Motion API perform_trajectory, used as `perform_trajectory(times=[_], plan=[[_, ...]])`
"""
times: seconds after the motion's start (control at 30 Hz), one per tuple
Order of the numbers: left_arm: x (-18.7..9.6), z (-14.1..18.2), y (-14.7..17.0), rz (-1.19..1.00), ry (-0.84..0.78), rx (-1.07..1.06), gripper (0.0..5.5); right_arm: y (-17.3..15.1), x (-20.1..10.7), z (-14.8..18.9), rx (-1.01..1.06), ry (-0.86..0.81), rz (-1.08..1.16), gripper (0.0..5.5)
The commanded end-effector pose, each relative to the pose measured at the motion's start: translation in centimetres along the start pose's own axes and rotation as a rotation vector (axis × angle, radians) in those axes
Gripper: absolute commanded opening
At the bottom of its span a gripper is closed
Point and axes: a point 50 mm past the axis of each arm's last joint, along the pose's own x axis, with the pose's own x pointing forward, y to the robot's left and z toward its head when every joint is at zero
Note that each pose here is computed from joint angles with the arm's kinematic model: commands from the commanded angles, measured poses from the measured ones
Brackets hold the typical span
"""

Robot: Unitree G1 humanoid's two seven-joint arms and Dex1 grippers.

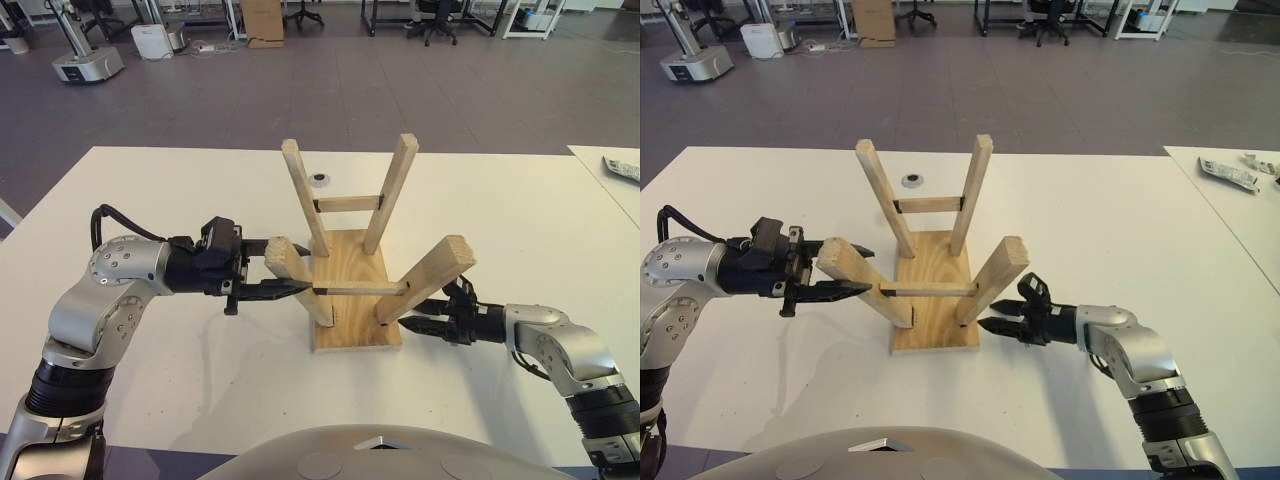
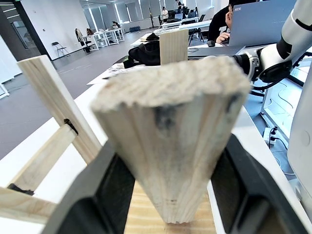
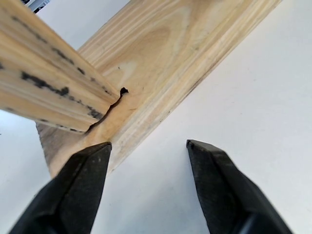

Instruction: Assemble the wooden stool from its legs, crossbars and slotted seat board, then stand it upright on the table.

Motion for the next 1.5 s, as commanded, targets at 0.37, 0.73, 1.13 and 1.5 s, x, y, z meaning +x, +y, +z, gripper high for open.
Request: perform_trajectory(times=[0.37,0.73,1.13,1.5], plan=[[1.0,-7.2,-2.3,0.103,0.173,-0.28,2.72,-0.5,0.9,0.7,0.019,-0.016,-0.051,2.9],[-1.1,-8.6,-5.3,0.16,0.193,-0.279,4.29,1.0,-9.0,15.4,-0.224,-0.441,0.007,2.9],[-3.4,-9.9,-8.9,0.297,0.168,-0.476,4.29,8.4,-9.8,15.2,-0.349,-0.315,0.22,2.9],[-3.0,-9.3,-7.9,0.336,0.125,-0.446,4.29,6.0,-8.4,15.0,-0.458,-0.222,-0.047,2.9]])
